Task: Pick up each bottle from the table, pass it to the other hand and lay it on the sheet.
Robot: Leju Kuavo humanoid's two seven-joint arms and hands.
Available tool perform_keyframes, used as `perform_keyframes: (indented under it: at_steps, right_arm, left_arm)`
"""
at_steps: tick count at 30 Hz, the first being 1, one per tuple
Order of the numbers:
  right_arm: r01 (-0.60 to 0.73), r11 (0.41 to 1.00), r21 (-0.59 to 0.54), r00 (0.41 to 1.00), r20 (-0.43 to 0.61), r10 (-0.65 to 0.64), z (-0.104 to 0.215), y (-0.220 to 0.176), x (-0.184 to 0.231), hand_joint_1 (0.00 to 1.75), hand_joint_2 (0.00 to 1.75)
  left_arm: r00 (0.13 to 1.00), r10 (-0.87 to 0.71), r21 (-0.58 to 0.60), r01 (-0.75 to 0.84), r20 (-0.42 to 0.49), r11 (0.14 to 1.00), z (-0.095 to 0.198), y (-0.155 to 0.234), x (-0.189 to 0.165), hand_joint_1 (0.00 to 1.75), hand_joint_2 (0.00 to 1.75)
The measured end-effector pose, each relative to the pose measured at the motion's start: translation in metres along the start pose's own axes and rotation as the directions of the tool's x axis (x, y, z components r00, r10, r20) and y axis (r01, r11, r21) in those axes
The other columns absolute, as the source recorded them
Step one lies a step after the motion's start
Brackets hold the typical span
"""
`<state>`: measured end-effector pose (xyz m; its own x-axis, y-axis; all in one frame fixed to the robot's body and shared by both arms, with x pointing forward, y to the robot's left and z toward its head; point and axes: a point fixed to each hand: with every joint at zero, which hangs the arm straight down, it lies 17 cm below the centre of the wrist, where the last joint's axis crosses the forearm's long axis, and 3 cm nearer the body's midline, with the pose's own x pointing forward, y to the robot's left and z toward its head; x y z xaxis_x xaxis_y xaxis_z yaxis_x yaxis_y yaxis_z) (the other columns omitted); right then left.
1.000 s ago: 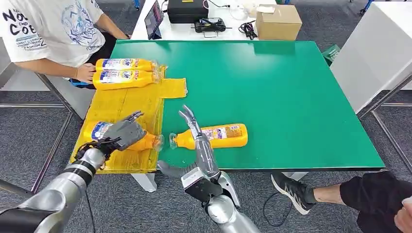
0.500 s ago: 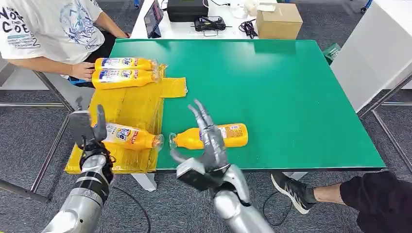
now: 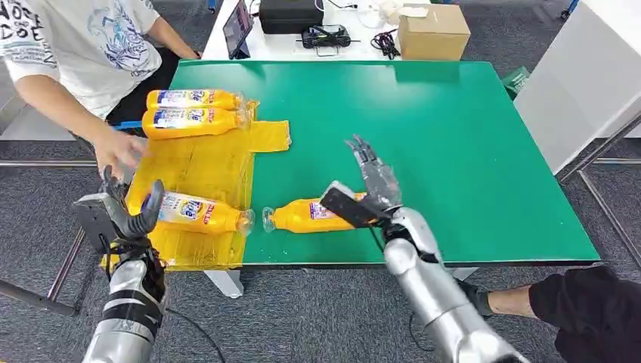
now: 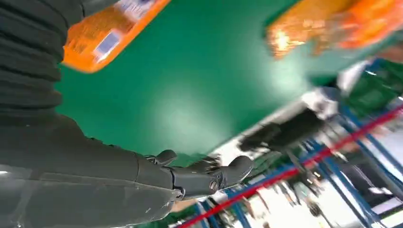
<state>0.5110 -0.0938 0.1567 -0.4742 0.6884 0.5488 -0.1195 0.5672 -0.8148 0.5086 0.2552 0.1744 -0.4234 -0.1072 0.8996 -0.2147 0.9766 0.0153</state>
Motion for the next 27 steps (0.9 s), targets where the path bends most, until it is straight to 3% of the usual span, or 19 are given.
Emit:
perform_keyframes:
  at_steps: [9, 18, 27]
  right_arm:
    - [0.023, 0.957, 0.290, 0.988, -0.155, 0.023, -0.003, 0.033, -0.070, 0.00, 1.75]
    - [0.070, 0.863, 0.500, 0.989, -0.147, 0.005, 0.010, 0.070, -0.071, 0.00, 1.75]
    - [0.036, 0.814, 0.580, 0.990, -0.129, 0.048, 0.012, 0.071, -0.074, 0.00, 1.75]
  left_arm:
    - [0.999, -0.051, -0.162, 0.050, 0.002, 0.986, 0.023, -0.042, -0.003, 0.00, 1.75]
    - [0.998, 0.037, -0.226, -0.049, -0.058, 0.973, 0.032, -0.070, -0.010, 0.00, 1.75]
    - [0.995, 0.054, -0.253, -0.073, -0.081, 0.965, 0.037, -0.081, -0.016, 0.00, 1.75]
